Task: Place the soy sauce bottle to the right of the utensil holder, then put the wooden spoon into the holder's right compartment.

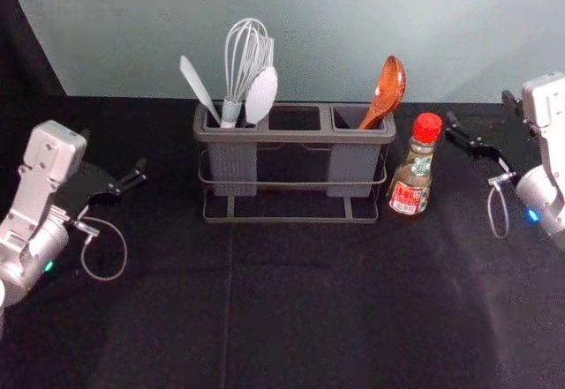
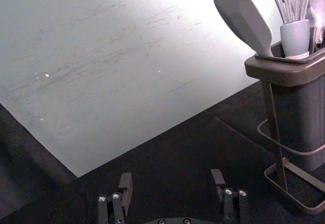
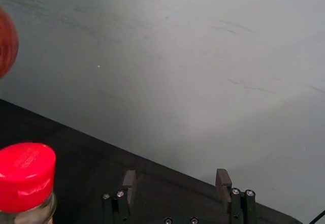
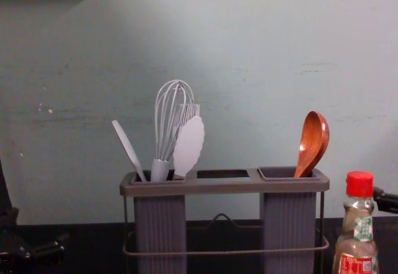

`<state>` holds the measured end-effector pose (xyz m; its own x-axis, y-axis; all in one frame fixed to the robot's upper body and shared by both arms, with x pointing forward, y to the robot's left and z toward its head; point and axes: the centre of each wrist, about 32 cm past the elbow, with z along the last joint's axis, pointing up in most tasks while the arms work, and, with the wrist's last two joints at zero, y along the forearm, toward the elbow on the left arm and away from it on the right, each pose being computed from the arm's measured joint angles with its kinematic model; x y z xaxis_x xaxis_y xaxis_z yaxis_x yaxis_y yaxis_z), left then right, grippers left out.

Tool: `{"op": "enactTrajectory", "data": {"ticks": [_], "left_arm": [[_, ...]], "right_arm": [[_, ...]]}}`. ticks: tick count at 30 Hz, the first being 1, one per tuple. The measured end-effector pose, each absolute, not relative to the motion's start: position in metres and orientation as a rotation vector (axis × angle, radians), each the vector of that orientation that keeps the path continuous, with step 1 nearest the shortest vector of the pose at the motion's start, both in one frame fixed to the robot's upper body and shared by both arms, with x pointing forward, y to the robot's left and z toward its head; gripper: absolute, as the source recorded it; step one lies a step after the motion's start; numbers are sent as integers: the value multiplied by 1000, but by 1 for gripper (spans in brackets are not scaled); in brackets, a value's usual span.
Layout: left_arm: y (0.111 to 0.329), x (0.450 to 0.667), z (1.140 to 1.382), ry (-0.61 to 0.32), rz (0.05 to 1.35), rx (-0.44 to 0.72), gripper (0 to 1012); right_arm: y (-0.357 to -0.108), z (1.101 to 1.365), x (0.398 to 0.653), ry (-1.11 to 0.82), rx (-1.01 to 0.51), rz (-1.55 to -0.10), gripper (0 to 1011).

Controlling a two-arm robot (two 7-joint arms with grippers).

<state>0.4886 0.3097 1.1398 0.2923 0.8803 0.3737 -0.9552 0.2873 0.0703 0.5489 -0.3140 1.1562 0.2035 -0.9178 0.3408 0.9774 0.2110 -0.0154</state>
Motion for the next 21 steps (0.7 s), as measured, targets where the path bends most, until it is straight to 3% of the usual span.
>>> {"op": "enactTrajectory", "data": {"ticks": [21], "left_arm": [[310,489,1140,-285,1248,304,1011]], "right_arm": [[-313,1144,545,-254,-252,-1340,1004]]}}
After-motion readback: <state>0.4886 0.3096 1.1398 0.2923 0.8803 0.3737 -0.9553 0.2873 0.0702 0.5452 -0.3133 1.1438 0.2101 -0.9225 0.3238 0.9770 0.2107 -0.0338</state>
